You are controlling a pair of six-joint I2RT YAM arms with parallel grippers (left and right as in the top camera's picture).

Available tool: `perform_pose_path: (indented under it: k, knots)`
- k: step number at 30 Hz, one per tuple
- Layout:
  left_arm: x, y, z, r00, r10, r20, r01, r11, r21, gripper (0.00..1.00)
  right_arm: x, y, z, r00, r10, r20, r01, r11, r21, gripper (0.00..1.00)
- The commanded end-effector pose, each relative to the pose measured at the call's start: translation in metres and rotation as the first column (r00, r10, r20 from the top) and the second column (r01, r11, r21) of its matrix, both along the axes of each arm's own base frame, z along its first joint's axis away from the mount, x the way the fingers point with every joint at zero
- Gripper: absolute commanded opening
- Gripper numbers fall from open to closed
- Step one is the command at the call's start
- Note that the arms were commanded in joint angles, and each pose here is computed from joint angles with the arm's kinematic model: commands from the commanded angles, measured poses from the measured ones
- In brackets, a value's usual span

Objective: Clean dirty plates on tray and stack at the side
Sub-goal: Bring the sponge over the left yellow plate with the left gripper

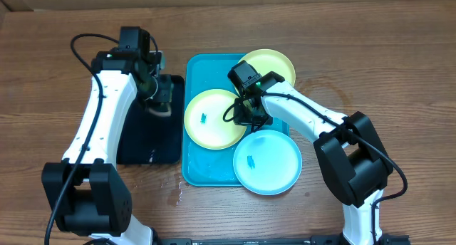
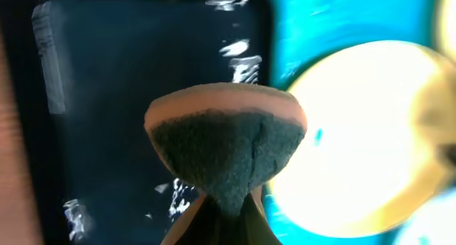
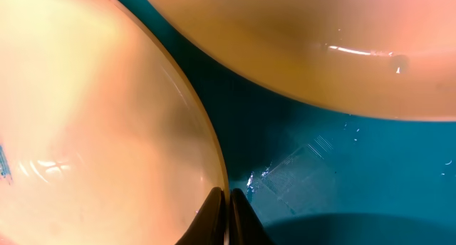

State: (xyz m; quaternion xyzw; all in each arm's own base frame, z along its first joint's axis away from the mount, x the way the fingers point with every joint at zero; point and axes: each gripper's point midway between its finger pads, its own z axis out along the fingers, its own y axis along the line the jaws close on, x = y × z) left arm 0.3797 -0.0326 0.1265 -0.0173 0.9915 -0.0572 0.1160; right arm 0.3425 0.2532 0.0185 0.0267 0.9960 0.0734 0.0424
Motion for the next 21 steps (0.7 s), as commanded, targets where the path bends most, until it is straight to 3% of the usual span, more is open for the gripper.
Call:
perform_pose_path:
  k: [1,5,11,21]
  knots:
    - [0.001,-0.05,0.013,1.0,-0.012,0.007,0.013,0.965,-0.261,0.04,0.005,0.005,0.009,1.0,0.006,0.023,-0.007,1.0,0.014,0.04]
    - [0.005,-0.074,0.018,0.999,-0.022,0.026,0.029,0.951,-0.309,0.04,0.005,0.006,0.009,1.0,0.003,0.022,-0.004,1.0,0.014,0.05]
    - [0.007,-0.103,0.01,0.991,-0.101,0.083,0.116,0.972,-0.203,0.04,0.004,0.005,0.009,1.0,0.004,0.018,-0.004,1.0,0.011,0.05]
    - [0.009,-0.113,0.0,0.987,-0.115,0.11,0.122,0.99,-0.064,0.04,0.004,0.005,0.009,1.0,0.003,0.018,-0.003,1.0,0.011,0.07]
